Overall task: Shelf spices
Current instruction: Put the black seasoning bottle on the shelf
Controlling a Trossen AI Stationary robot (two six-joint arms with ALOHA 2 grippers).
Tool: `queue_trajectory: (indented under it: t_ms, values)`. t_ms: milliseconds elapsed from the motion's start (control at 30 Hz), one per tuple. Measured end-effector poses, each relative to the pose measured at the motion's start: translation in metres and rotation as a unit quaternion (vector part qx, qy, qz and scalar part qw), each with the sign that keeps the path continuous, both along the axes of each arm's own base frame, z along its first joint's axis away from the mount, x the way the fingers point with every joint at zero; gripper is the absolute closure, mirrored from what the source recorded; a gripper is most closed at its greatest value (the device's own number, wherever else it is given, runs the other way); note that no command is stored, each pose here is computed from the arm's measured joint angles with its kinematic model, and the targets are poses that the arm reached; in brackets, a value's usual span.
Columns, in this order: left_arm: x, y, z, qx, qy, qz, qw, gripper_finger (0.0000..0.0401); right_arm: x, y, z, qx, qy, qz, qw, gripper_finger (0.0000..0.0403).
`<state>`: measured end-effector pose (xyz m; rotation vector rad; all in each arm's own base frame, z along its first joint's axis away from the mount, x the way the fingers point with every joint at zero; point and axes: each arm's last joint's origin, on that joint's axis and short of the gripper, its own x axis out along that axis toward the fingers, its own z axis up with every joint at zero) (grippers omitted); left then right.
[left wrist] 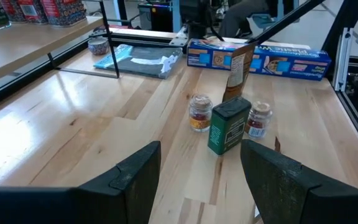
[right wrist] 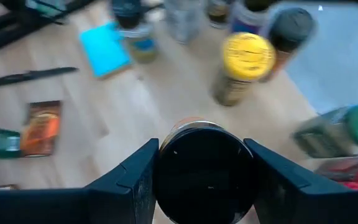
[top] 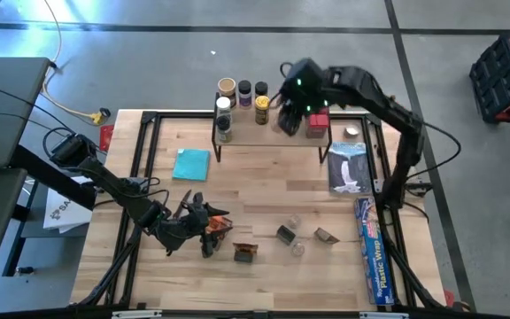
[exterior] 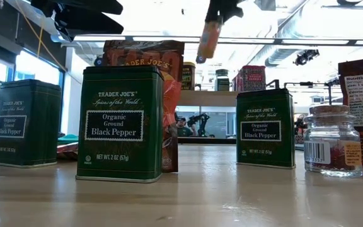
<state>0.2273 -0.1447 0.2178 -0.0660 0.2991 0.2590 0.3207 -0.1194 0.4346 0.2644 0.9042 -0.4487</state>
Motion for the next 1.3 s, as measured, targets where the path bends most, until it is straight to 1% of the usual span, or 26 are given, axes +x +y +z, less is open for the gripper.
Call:
queue_trajectory:
  t_ms: [100,167,267,367,800,933,1133,1300]
  values:
    - [0.000,0.000,0.000,0.000,-0.001,0.000,1.000,0.0186,-0.001,-0.034,-0.013,0.008,0.021,-0.020,1.000,0.0216]
    - [0.000,0.000,0.001,-0.002,-0.003,0.000,1.000,0.0186,0.000,-0.051,-0.022,0.010,0.035,-0.026,0.999,0.0216]
    - [0.001,0.000,0.001,-0.002,-0.006,0.001,1.000,0.0186,0.002,-0.071,-0.033,0.017,0.042,-0.023,0.999,0.0216]
    - [0.002,0.001,0.002,-0.001,-0.007,0.003,1.000,0.0186,0.007,-0.083,-0.046,0.021,0.061,-0.022,0.998,0.0216]
    - [0.003,0.002,0.004,-0.002,-0.016,0.002,1.000,0.0186,0.028,-0.098,-0.077,0.030,0.086,-0.012,0.996,0.0216]
    - [0.003,0.002,0.004,-0.002,-0.015,0.001,1.000,0.0186,0.032,-0.101,-0.079,0.014,0.081,-0.018,0.996,0.0214]
    - [0.003,0.002,0.004,-0.003,-0.015,-0.001,1.000,0.0186,0.036,-0.106,-0.079,-0.008,0.066,-0.023,0.998,0.0157]
    - [0.003,0.002,0.004,-0.003,-0.015,-0.001,1.000,0.0186,0.035,-0.108,-0.078,-0.044,0.084,-0.046,0.994,0.0148]
